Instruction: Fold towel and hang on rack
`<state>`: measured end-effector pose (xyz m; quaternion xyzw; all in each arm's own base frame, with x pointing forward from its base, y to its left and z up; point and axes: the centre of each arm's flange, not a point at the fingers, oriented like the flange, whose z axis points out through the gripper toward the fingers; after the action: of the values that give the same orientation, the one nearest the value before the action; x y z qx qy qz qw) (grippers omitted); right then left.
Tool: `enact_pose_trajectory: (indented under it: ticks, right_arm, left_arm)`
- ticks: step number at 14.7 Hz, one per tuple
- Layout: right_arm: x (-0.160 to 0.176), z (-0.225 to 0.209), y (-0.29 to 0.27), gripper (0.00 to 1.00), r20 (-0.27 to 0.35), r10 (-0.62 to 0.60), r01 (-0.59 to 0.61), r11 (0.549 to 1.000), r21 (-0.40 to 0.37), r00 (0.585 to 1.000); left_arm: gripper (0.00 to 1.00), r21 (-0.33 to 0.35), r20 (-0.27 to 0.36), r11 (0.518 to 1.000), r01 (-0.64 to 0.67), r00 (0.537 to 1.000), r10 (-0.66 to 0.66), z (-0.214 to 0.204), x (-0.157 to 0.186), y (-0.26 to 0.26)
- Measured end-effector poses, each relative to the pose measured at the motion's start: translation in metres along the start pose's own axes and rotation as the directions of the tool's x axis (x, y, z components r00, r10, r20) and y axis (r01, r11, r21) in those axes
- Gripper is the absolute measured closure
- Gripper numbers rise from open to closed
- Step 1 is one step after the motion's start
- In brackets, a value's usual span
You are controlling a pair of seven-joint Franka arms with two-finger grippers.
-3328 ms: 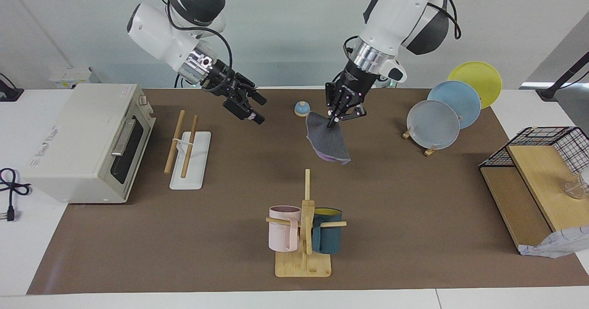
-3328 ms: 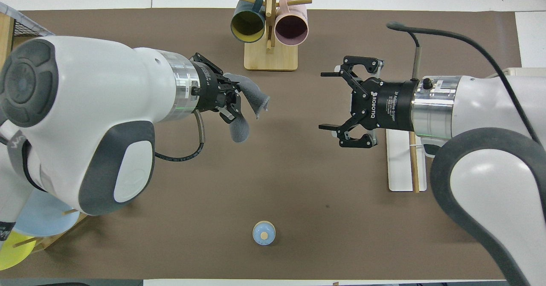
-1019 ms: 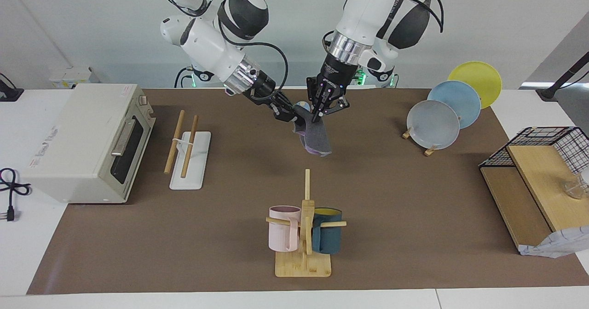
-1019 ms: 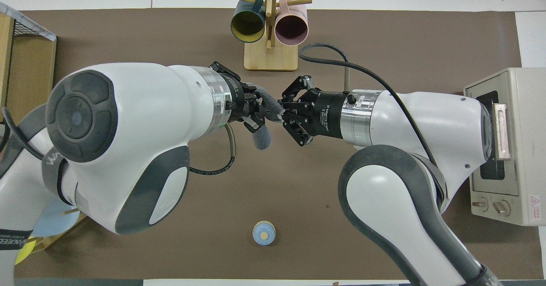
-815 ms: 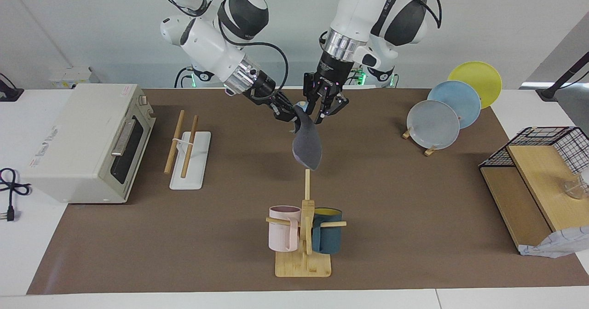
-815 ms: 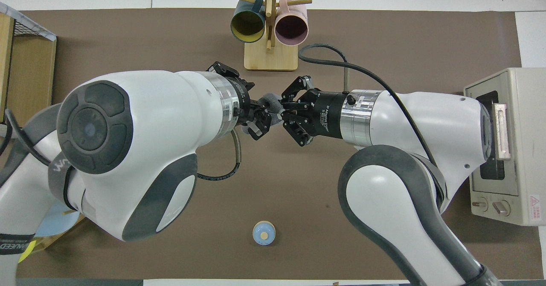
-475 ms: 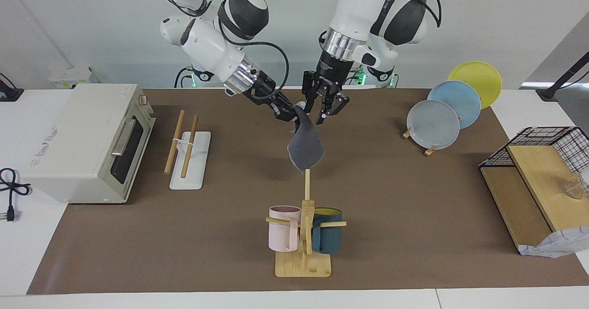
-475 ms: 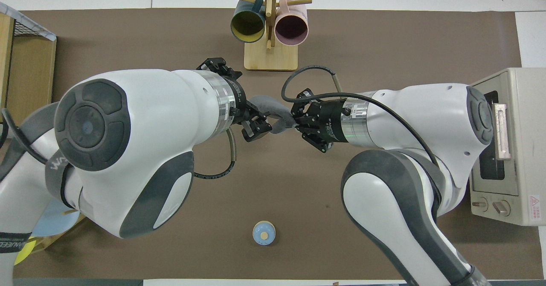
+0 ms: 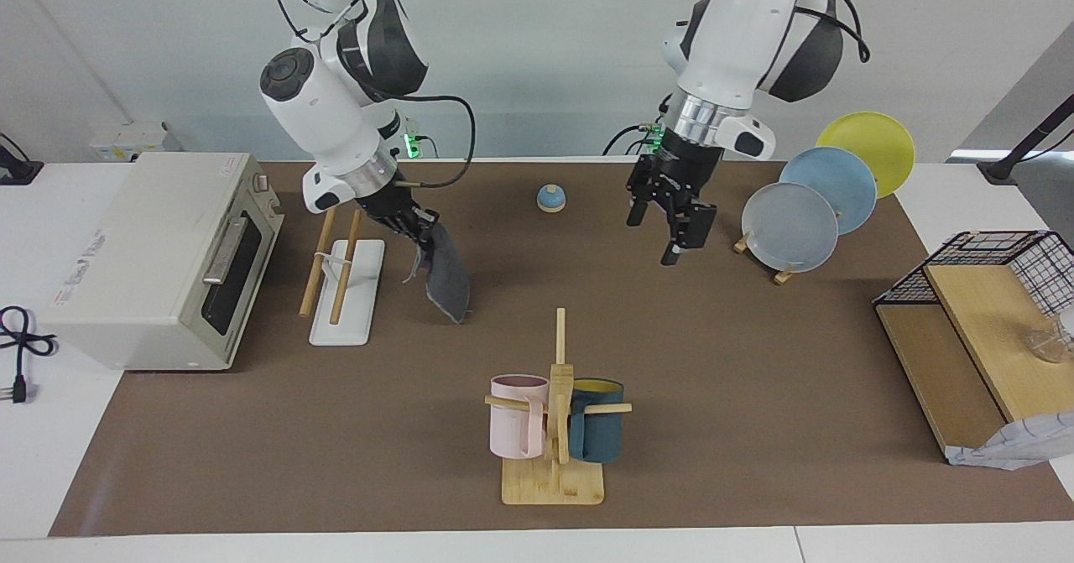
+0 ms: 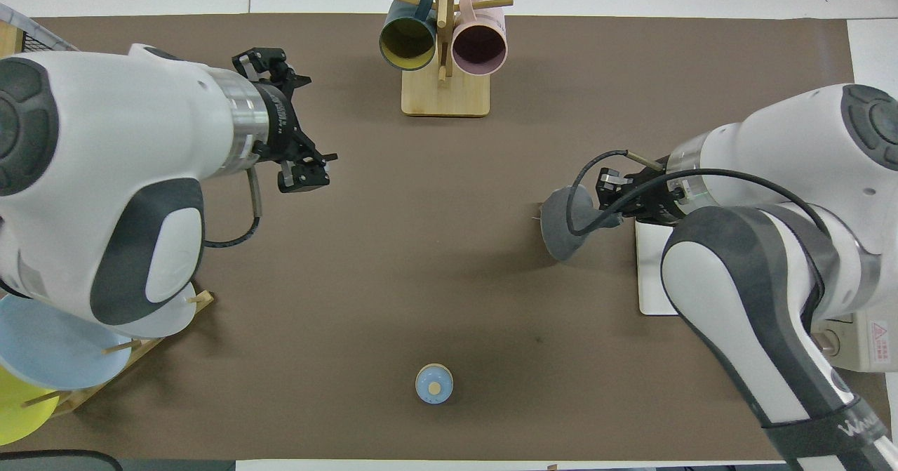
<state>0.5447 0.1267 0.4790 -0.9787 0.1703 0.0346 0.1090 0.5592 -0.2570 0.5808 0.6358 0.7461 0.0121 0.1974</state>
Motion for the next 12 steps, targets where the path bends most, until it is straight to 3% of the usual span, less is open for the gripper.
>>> enact_pose_trajectory:
  ticks: [3,5,9,12]
  right_arm:
    - [0.016,-0.014,0.04,0.98,0.001,-0.199,0.197,0.97,-0.143,0.98]
    - [0.025,-0.021,0.066,0.98,0.015,-0.267,0.263,0.937,-0.229,0.964]
    - [0.03,-0.037,0.1,0.98,0.066,-0.341,0.34,0.866,-0.367,0.938]
    - [0.03,-0.052,0.122,0.98,0.092,-0.355,0.362,0.845,-0.393,0.93]
  left_arm:
    - [0.0,0.007,-0.041,0.979,-0.205,0.978,0.206,0.006,0.058,0.026]
    - [0.0,0.015,-0.058,0.936,-0.353,0.934,0.353,0.004,0.089,0.04]
    - [0.0,0.068,-0.071,0.798,-0.599,0.795,0.603,-0.002,0.143,0.058]
    - [0.0,0.093,-0.062,0.655,-0.75,0.653,0.755,-0.008,0.164,0.064]
